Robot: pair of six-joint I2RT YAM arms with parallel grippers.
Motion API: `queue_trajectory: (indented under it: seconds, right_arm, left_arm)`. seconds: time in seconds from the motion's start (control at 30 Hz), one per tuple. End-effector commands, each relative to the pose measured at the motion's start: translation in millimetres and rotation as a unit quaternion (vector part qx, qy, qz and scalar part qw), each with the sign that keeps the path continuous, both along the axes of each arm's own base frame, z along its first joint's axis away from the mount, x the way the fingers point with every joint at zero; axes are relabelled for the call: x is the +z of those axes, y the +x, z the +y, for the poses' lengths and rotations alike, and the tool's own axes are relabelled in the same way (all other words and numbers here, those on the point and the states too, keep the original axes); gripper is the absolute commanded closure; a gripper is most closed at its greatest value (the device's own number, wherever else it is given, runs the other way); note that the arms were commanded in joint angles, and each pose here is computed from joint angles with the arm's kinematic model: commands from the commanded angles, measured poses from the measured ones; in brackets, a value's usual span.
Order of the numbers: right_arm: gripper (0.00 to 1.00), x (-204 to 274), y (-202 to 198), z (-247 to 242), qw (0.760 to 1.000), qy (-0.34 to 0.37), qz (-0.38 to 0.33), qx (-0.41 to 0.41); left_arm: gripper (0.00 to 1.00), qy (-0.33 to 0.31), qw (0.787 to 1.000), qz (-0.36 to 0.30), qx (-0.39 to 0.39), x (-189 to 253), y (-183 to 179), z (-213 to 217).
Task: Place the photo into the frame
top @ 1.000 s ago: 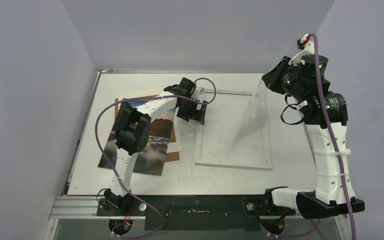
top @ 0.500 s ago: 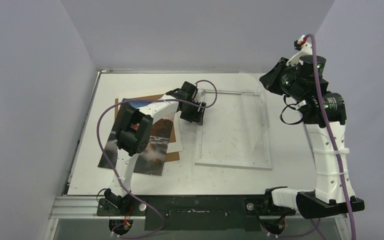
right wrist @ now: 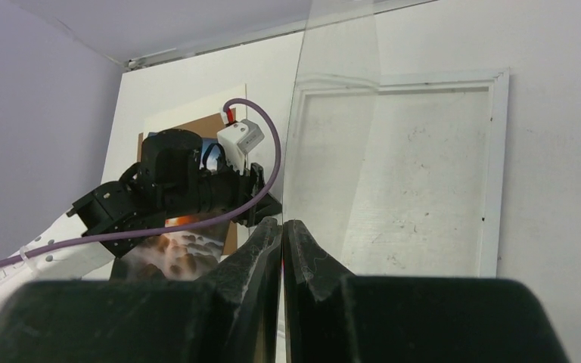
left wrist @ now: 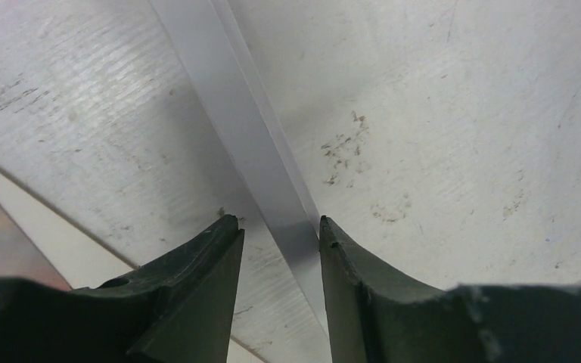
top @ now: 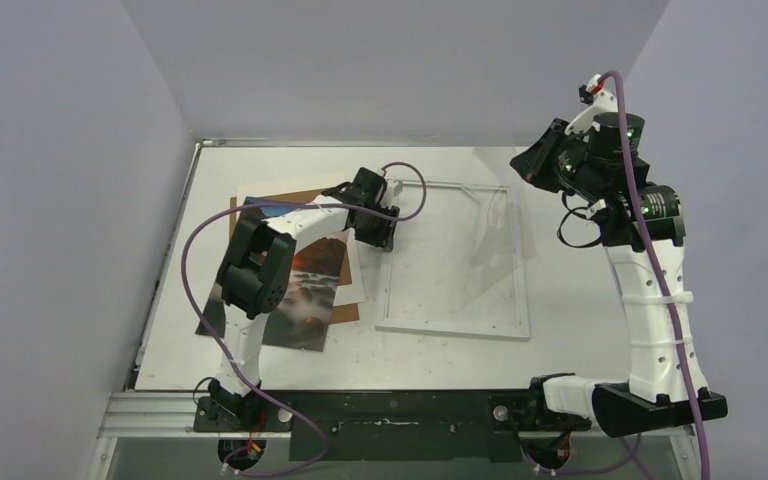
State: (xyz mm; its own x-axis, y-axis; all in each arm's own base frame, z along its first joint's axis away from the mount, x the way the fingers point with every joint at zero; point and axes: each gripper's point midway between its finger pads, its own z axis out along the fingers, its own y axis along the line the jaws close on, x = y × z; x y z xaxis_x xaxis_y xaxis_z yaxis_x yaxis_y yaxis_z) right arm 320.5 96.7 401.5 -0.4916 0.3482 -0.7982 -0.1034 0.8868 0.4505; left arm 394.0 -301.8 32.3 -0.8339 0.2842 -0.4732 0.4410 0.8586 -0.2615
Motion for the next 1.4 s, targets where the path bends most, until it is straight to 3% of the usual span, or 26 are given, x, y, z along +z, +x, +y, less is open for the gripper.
queue_trajectory:
  seconds: [0.0, 0.23, 0.4, 0.47, 0.7, 0.83, 0.97, 1.37]
  right_arm:
    - [0.95, 14, 9, 8, 0.999, 0.026, -0.032, 0.013]
    - [0.95, 5, 13, 18, 0.998, 0.048, -0.023, 0.026]
    - [0.95, 2, 19, 28, 0.997, 0.065, -0.021, 0.039]
    - [0.95, 2, 23, 37, 0.996, 0.072, -0.021, 0.045]
    - [0.95, 7, 41, 114, 0.992, 0.068, -0.024, 0.108]
    - [0.95, 32, 40, 151, 0.983, 0.082, -0.053, 0.158]
    - [0.95, 41, 36, 147, 0.976, 0.103, -0.091, 0.166]
    - [0.95, -135, 40, 61, 0.991, 0.116, -0.004, 0.066]
  left_arm:
    - [0.60, 0.052, 0.998, -0.015, 0.020, 1, 5, 42]
    - [0.57, 0.029, 0.999, -0.035, 0.027, 25, 16, 52]
    - [0.22, -0.024, 0.998, -0.047, 0.027, 69, 23, 53]
    - [0.17, -0.054, 0.997, -0.049, 0.026, 92, 24, 54]
    - [0.15, -0.149, 0.984, -0.027, 0.089, 144, 29, 93]
    - [0.17, -0.146, 0.978, -0.019, 0.148, 133, 37, 134]
    - [0.19, -0.133, 0.973, -0.009, 0.188, 116, 35, 160]
    - [0.21, -0.090, 0.985, 0.001, 0.150, 85, 12, 143]
